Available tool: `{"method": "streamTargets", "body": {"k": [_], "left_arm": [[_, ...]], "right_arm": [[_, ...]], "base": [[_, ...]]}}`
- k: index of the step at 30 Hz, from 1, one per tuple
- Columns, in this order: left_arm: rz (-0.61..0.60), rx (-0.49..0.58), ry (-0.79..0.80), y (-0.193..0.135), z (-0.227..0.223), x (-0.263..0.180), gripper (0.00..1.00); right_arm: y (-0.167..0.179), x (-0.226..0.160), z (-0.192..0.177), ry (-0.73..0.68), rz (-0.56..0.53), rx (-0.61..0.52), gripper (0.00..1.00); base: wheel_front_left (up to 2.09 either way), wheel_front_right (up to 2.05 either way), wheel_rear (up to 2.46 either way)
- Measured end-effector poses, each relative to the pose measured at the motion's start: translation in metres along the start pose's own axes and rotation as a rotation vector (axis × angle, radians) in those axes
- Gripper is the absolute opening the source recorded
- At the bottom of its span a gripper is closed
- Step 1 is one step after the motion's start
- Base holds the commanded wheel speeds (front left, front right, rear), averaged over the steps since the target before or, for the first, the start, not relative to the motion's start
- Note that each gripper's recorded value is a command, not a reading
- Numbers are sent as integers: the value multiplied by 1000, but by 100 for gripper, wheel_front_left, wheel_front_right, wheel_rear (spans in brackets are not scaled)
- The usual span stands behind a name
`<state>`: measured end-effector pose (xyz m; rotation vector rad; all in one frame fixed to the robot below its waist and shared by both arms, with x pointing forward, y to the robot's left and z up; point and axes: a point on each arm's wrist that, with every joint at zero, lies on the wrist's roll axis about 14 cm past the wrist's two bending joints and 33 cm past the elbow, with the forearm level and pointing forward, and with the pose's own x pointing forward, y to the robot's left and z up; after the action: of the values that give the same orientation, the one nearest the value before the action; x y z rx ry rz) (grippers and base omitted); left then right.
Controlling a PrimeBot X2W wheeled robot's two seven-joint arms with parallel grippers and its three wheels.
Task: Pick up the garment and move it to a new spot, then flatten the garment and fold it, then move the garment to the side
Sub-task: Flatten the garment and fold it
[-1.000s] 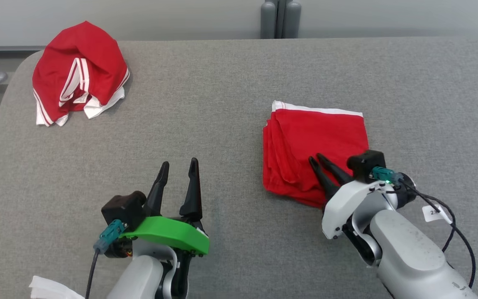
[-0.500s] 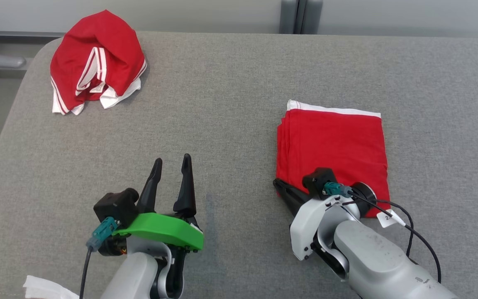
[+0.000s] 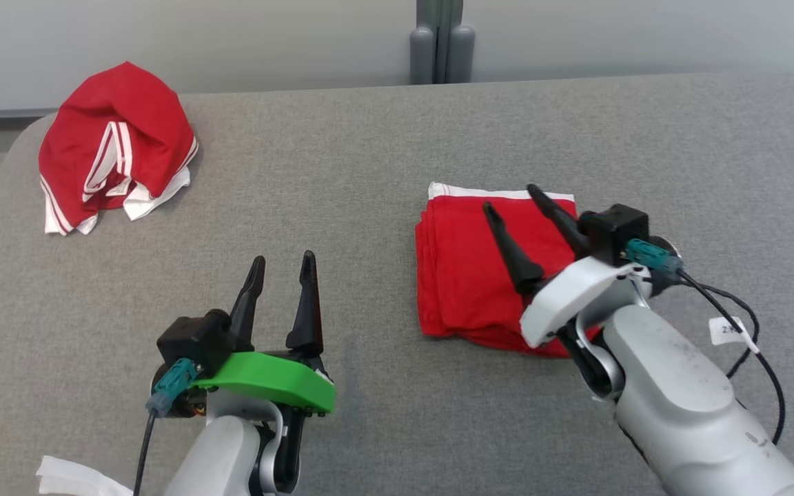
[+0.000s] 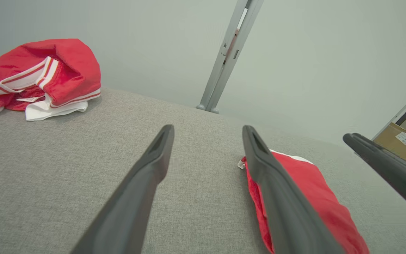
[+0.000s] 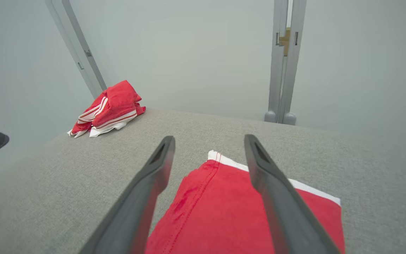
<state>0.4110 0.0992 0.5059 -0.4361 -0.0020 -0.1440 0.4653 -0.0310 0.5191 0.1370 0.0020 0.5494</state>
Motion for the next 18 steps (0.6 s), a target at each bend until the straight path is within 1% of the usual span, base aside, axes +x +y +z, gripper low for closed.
{"method": "streamTargets", "body": {"k": [4,8,11,14,18], "left_arm": [[-20,45,-19,-7,6,2,100],[-26,73,-18,-8,4,-3,100],[-19,90,-7,-5,0,-11,100],[-10,118,-5,-2,-1,-18,100],[3,150,1,3,-4,-28,100]], "right_arm": [[-42,-31,19,-74,-158,-20,100],[-68,-66,26,-122,-290,-11,100],[-77,-91,25,-135,-358,-10,100],[-79,-112,22,-143,-397,-11,100],[-71,-128,18,-150,-413,1,100]], "base": [[0,0,0],[0,0,0],[0,0,0],[0,0,0],[0,0,0]]}}
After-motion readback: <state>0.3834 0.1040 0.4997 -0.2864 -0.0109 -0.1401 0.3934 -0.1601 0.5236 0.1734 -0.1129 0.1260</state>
